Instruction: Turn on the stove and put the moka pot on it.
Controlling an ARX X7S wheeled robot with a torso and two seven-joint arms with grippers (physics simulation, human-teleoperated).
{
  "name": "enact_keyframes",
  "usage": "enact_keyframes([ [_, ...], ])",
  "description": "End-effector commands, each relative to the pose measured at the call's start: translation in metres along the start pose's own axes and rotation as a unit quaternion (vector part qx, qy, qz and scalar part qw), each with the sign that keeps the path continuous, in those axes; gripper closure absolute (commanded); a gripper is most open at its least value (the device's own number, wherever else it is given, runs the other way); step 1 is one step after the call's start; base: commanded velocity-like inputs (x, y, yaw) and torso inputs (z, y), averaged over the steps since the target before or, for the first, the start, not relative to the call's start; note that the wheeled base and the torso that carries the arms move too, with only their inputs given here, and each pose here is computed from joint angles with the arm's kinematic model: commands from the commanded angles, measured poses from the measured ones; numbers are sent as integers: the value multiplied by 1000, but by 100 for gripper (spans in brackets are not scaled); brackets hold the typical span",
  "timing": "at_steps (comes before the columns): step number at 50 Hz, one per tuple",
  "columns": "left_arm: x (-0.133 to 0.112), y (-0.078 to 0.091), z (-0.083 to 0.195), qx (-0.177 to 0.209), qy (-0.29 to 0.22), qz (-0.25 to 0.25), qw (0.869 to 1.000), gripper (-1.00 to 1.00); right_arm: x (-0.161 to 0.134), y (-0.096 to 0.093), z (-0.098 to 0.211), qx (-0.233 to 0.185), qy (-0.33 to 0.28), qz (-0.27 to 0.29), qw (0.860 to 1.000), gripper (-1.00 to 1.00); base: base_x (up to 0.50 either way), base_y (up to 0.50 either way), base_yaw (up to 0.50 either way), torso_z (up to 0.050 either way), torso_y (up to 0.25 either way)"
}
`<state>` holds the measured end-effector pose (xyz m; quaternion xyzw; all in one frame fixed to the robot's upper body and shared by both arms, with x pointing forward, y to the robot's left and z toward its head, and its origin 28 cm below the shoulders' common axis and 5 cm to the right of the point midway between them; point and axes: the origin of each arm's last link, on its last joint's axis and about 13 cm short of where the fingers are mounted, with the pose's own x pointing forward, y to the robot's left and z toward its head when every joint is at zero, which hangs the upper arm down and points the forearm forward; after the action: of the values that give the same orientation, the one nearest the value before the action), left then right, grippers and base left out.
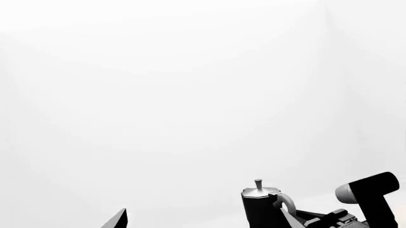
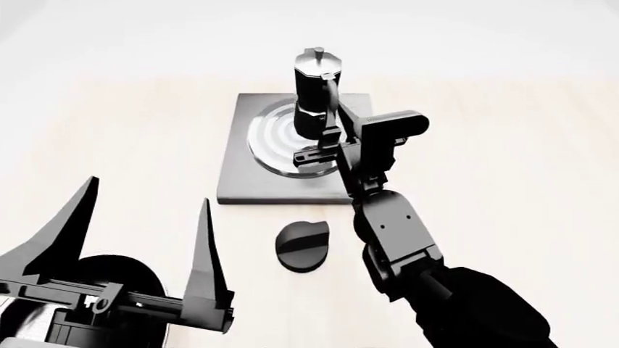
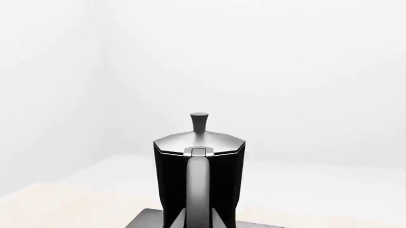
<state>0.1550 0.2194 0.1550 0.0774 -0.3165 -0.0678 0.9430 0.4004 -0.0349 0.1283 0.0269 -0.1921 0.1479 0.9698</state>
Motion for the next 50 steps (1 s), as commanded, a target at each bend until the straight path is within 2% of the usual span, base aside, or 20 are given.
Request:
enact_keyframes([
  [1, 0, 0, 0, -1, -1, 0, 1000, -100, 2, 2, 3, -5, -14, 8, 1000, 100, 0, 0, 0, 11, -119],
  [17, 1, 0, 1, -3, -5, 0, 1000, -100, 5, 3, 6, -2, -14, 11, 1000, 100, -1, 0, 0, 10, -112],
  [46, 0, 0, 0, -11, -11, 1, 1000, -100, -1, 2, -1, 1, -1, 4, 1000, 100, 0, 0, 0, 2, -4],
  [47, 0, 0, 0, -11, -11, 1, 1000, -100, 0, 2, 0, 4, 1, 5, 1000, -100, 0, 0, 0, 0, 0],
  [50, 0, 0, 0, -11, -11, 1, 1000, -100, -2, 2, -3, 6, 2, 4, 1000, -100, 0, 0, 0, 0, 0],
])
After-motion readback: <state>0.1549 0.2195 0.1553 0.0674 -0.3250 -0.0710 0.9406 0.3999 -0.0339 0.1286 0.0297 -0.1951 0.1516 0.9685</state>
